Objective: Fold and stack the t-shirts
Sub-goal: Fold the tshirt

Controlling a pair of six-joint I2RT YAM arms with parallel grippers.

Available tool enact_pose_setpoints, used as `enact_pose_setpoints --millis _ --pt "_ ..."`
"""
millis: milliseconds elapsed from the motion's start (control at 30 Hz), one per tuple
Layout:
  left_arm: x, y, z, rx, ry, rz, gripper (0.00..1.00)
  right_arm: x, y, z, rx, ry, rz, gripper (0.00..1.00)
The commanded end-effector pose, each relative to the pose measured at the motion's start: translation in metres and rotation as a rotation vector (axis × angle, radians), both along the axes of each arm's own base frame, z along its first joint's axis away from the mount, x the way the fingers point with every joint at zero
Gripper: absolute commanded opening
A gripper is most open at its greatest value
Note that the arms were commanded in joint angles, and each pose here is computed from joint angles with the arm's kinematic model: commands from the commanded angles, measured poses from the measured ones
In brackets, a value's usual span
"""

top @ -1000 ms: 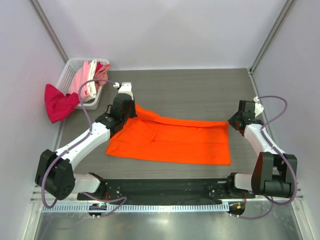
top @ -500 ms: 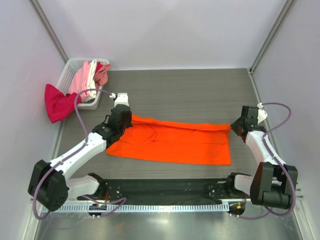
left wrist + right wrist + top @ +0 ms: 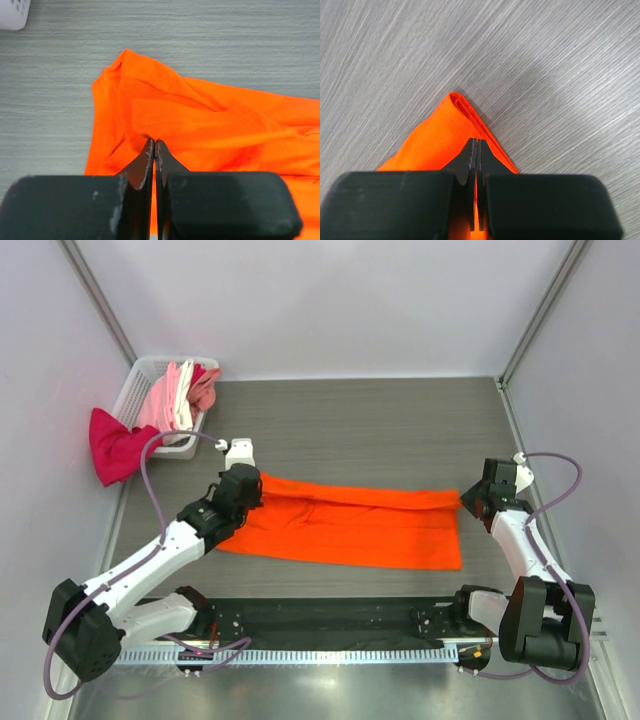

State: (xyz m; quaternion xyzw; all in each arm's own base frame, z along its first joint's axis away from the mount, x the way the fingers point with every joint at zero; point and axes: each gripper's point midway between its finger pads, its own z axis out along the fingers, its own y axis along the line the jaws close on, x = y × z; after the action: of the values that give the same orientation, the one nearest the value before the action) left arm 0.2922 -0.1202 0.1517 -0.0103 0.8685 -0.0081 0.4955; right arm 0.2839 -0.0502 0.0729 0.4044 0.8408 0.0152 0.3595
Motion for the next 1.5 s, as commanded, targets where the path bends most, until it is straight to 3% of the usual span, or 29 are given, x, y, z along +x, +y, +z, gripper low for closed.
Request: enact_pose_setpoints --millis 0,600,667,733,800,833,1000,1067,1100,1133,1200,1267,1400,1467 --pt "-0.009 0.01 0.006 0.009 -0.02 0.063 0.0 -0.002 0.0 0.004 0.003 -0.021 0.0 0.01" --pt "-0.063 0.001 -0.02 0.04 0.072 0.082 0.0 -0.028 -0.002 -0.016 0.005 0.036 -0.058 0.02" --pt "-0.07 -0.002 -0.028 0.019 0.086 0.087 0.0 -0.031 -0.002 -0.017 0.007 0.035 -0.072 0.12" --pt "-0.077 0.002 -0.036 0.018 0.11 0.117 0.0 -0.034 -0.006 -0.013 -0.007 0.019 -0.105 0.36" --pt "-0.082 0.001 -0.041 -0.029 0.117 0.147 0.0 -0.04 -0.01 -0.005 -0.023 -0.013 -0.133 0.43" --pt "-0.088 0.001 -0.048 -0.03 0.127 0.139 0.01 -0.042 -0.011 -0.002 -0.029 -0.032 -0.147 0.57" --pt "-0.105 -0.007 -0.059 -0.11 0.132 0.111 0.07 -0.034 -0.009 0.022 -0.035 -0.13 -0.112 0.61" --pt "-0.112 -0.012 -0.06 -0.146 0.15 0.081 0.13 -0.028 -0.003 0.028 -0.024 -0.137 -0.07 0.61" --pt "-0.115 -0.012 -0.061 -0.149 0.161 0.075 0.3 -0.027 -0.002 0.03 -0.02 -0.138 -0.056 0.61" --pt "-0.118 -0.013 -0.059 -0.163 0.168 0.069 0.41 -0.024 0.002 0.031 -0.008 -0.141 -0.038 0.61" --pt "-0.124 -0.014 -0.059 -0.173 0.199 0.058 0.54 -0.015 0.019 0.039 0.043 -0.17 0.062 0.61" --pt "-0.127 -0.017 -0.054 -0.22 0.203 0.053 0.61 -0.006 0.037 0.049 0.099 -0.217 0.154 0.61" --pt "-0.116 -0.009 -0.026 -0.277 0.119 0.099 0.89 0.004 0.104 0.074 0.279 -0.298 0.401 0.59" --pt "-0.105 0.004 -0.014 -0.253 0.081 0.148 0.94 0.01 0.124 0.088 0.297 -0.327 0.461 0.59"
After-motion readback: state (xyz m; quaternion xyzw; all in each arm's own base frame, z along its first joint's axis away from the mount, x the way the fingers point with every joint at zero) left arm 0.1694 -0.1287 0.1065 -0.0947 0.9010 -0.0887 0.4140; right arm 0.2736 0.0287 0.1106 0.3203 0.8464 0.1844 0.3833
